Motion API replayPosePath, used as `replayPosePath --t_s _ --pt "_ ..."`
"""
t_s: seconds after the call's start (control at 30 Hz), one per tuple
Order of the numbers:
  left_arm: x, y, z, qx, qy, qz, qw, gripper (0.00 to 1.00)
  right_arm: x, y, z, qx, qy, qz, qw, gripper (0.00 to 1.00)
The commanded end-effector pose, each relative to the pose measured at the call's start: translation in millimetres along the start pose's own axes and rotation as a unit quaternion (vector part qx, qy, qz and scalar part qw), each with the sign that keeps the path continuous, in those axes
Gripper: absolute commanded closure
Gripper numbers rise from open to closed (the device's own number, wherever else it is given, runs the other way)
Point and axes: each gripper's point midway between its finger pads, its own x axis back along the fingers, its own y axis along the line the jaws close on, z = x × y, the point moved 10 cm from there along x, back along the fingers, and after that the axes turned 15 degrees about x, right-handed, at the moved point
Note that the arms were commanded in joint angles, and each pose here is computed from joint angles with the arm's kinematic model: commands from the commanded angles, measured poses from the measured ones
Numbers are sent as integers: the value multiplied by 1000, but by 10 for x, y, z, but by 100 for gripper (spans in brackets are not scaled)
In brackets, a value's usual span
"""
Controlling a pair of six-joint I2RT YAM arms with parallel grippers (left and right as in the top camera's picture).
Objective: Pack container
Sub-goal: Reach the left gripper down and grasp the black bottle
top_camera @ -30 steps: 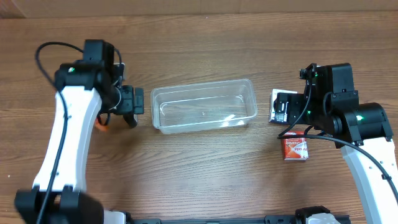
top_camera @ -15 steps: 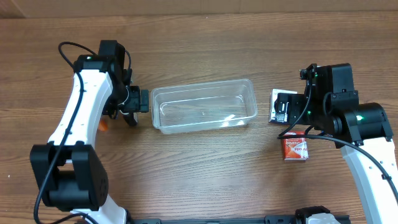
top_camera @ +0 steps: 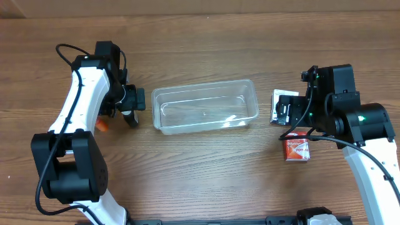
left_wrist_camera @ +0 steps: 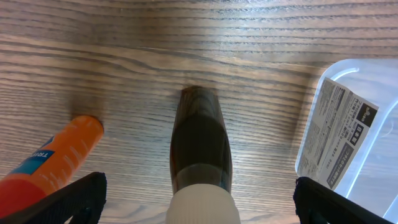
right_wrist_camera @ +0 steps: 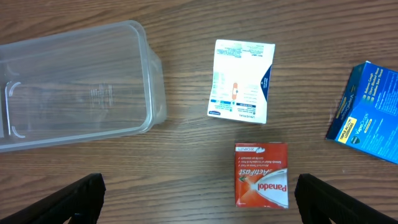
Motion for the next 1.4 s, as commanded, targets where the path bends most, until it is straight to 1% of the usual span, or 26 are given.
replayPosePath --t_s 0.0,0.03,0.1,0.2,0.33,0.47,0.53,0.77,0.9,1.0,1.07,1.23,1.37 --pt "12 -14 -49 15 -10 -1 1000 10 112 -4 -56 0 -20 6 1000 0" --pt "12 -14 -50 14 -11 -1 1000 11 112 -4 -52 -1 -19 5 1000 0" --pt "12 -14 -47 14 -10 -1 1000 19 112 -3 -45 -1 -17 5 1000 0" --pt "9 -13 -31 14 -4 1 1000 20 111 -1 -22 -2 -9 5 1000 0" --pt "-1 -19 -41 15 -5 3 1000 25 111 0 -3 -2 -2 4 1000 0" --pt "-15 -20 -44 15 -4 2 1000 30 111 0 -2 -2 -2 4 1000 0" --pt "-16 -17 -36 15 -1 1 1000 37 111 0 -2 -2 -2 4 1000 0" --pt "-16 -3 -3 19 10 -4 1000 41 111 8 -3 -2 -3 -1 1000 0" --pt "-16 1 10 19 15 -5 1000 51 111 8 -3 -2 -3 -1 1000 0" --pt "-15 7 24 19 19 -7 1000 54 111 8 -3 -2 -3 -1 1000 0" --pt "-15 11 32 19 22 -9 1000 58 111 8 -3 -2 -3 -1 1000 0" --pt "-15 13 37 19 24 -9 999 75 111 8 -2 -2 -2 -1 1000 0" --pt "-15 12 37 19 24 -9 1000 82 111 7 -3 -2 -3 -1 1000 0"
